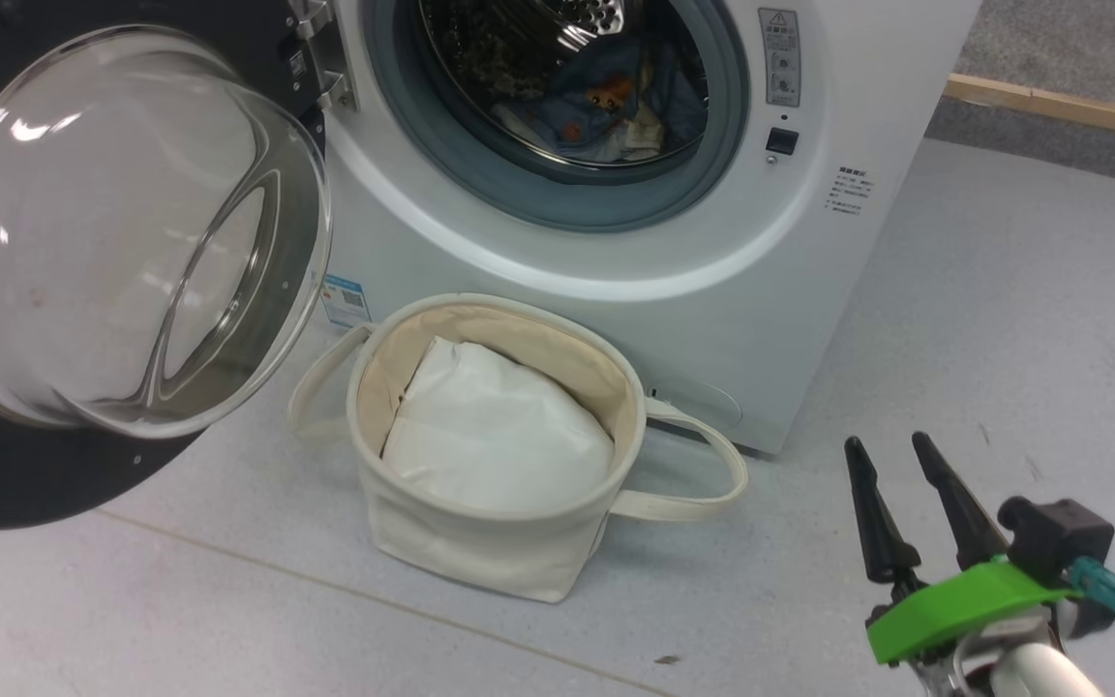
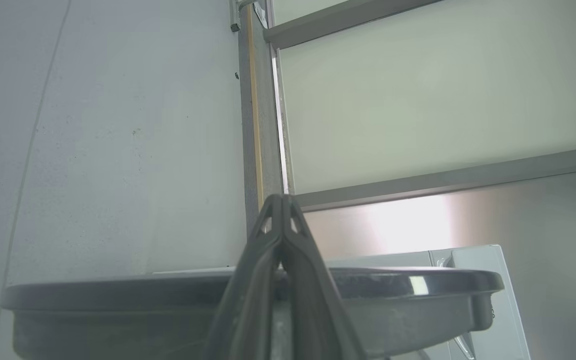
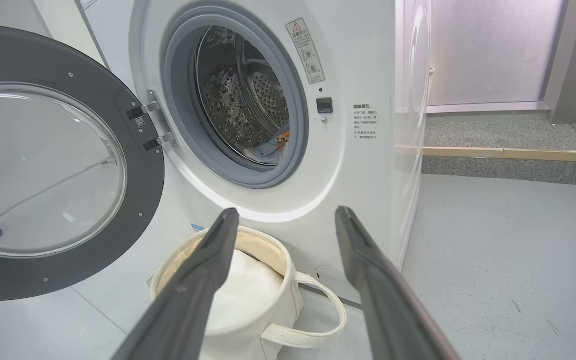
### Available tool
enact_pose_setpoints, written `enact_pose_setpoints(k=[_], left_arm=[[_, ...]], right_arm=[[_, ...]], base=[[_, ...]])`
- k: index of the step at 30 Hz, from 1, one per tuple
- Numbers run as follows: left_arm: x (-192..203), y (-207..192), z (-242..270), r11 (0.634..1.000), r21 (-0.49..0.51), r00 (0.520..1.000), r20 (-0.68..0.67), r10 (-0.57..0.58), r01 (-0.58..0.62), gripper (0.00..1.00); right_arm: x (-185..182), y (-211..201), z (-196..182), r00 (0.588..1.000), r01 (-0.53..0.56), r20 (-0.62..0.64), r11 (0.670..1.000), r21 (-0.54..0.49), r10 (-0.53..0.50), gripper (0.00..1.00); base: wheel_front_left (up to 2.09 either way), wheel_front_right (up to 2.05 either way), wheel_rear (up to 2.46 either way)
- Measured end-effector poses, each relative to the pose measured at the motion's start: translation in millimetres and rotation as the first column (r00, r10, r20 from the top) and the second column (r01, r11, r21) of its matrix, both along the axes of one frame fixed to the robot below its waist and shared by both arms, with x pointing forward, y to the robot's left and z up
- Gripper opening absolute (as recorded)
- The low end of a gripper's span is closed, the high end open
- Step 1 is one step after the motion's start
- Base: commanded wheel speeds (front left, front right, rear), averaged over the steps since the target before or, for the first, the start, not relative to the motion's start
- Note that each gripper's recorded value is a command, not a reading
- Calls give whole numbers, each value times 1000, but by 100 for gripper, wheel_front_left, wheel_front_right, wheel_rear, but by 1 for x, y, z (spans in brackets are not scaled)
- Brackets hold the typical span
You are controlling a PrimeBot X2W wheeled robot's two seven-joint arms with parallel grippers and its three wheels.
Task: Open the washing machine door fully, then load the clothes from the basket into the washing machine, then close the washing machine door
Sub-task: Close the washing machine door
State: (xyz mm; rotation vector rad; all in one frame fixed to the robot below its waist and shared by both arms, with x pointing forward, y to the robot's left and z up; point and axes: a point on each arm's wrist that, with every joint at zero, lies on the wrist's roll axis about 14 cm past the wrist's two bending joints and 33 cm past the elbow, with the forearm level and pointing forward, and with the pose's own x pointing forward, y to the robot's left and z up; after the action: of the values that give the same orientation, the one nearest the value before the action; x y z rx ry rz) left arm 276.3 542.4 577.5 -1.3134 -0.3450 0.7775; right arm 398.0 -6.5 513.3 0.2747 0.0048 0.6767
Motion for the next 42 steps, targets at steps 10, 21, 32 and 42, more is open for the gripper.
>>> enact_pose_setpoints(k=[10,21,32,42], left_arm=[[21,-17,0,986,-4,984,-62,-165,165,0],[25,-71,-31,867,-126,852,-167,-497,482,0],[12,-99,-34,759,-171,732,-200,-651,628,0],[32,-146,-29,593,-162,565,-192,-803,788,0]], right_arm=[[10,3,8,999,-13,32,1000,-9,14,100],[8,19,13,998,-49,42,999,0,49,100],[-1,46,23,994,-99,50,995,35,97,100],[-7,34,25,997,-56,48,997,48,54,100]], base=[[0,0,0],[0,0,0],[0,0,0],[0,0,0]])
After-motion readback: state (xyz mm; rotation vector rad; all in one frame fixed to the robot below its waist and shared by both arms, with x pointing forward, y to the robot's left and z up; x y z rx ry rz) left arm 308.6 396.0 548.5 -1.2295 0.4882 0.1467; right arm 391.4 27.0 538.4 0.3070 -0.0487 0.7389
